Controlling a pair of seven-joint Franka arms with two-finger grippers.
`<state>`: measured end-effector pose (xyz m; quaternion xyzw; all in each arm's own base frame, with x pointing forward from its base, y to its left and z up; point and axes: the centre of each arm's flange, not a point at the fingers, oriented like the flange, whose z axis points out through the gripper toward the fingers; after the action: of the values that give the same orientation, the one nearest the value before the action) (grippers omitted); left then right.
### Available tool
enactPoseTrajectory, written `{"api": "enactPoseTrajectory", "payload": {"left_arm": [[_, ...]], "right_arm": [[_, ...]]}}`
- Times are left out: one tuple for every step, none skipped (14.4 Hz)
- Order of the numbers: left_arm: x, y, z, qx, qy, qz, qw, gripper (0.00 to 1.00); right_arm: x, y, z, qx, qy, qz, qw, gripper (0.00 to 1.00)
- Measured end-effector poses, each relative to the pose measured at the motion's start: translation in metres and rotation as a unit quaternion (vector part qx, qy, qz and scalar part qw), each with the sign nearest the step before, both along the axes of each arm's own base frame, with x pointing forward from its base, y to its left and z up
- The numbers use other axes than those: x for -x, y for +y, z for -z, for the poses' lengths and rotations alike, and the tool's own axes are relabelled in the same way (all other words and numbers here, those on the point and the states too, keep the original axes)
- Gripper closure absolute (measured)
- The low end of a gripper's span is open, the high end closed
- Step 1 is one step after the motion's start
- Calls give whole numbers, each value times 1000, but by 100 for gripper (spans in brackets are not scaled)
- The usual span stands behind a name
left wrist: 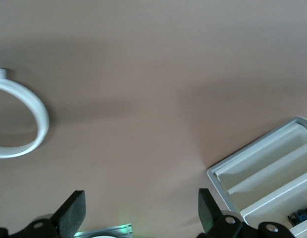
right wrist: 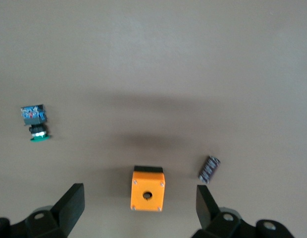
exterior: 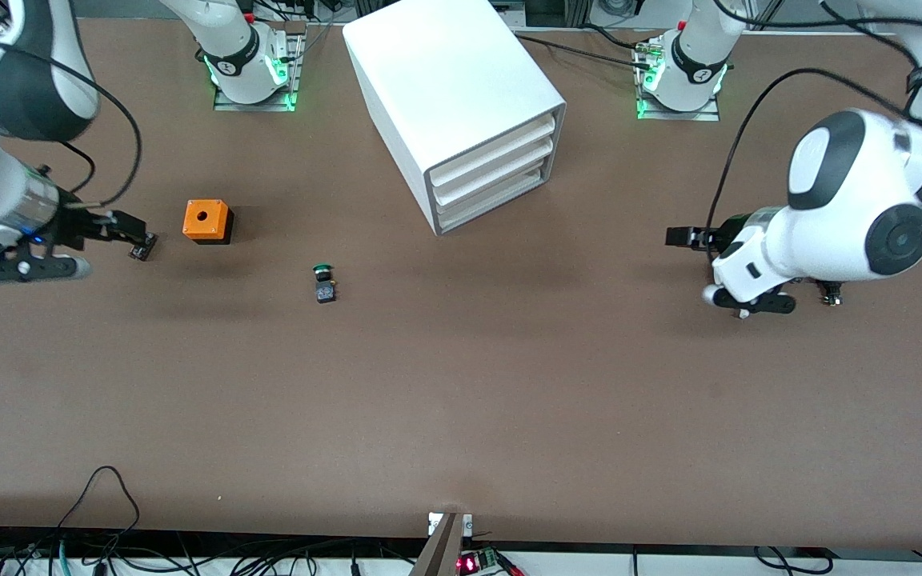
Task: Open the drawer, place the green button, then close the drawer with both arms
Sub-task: 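Grasp the green button with the right gripper while the left gripper hooks the drawer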
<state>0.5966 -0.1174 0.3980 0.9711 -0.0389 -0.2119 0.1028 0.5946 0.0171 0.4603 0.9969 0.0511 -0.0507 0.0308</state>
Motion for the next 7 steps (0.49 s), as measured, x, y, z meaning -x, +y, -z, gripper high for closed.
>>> {"api": "enactPoseTrajectory", "payload": {"left_arm": [[1, -2, 17, 16, 12, 10, 1000, 0], [3, -6, 31, 38, 24, 15, 999, 0], [5, -10, 44, 67, 33, 17, 997, 0], [7, -14, 60, 102, 37, 19, 994, 0], [10, -18, 77, 137, 40, 22, 989, 0], [15, -22, 98, 173, 41, 23, 984, 0], [21, -26, 120, 205, 42, 21, 978, 0]], "right_arm": [[-6, 9, 12, 0, -1, -7, 1000, 0], [-11, 16, 24, 0, -1, -14, 1000, 0], [-15, 24, 35, 0, 0, -20, 1000, 0], [-18, 34, 47, -2, 3, -27, 1000, 0], [-20, 47, 58, -9, 7, -33, 999, 0], [-22, 61, 70, -19, 9, -38, 999, 0], [-24, 76, 82, -28, 8, -37, 999, 0]]}}
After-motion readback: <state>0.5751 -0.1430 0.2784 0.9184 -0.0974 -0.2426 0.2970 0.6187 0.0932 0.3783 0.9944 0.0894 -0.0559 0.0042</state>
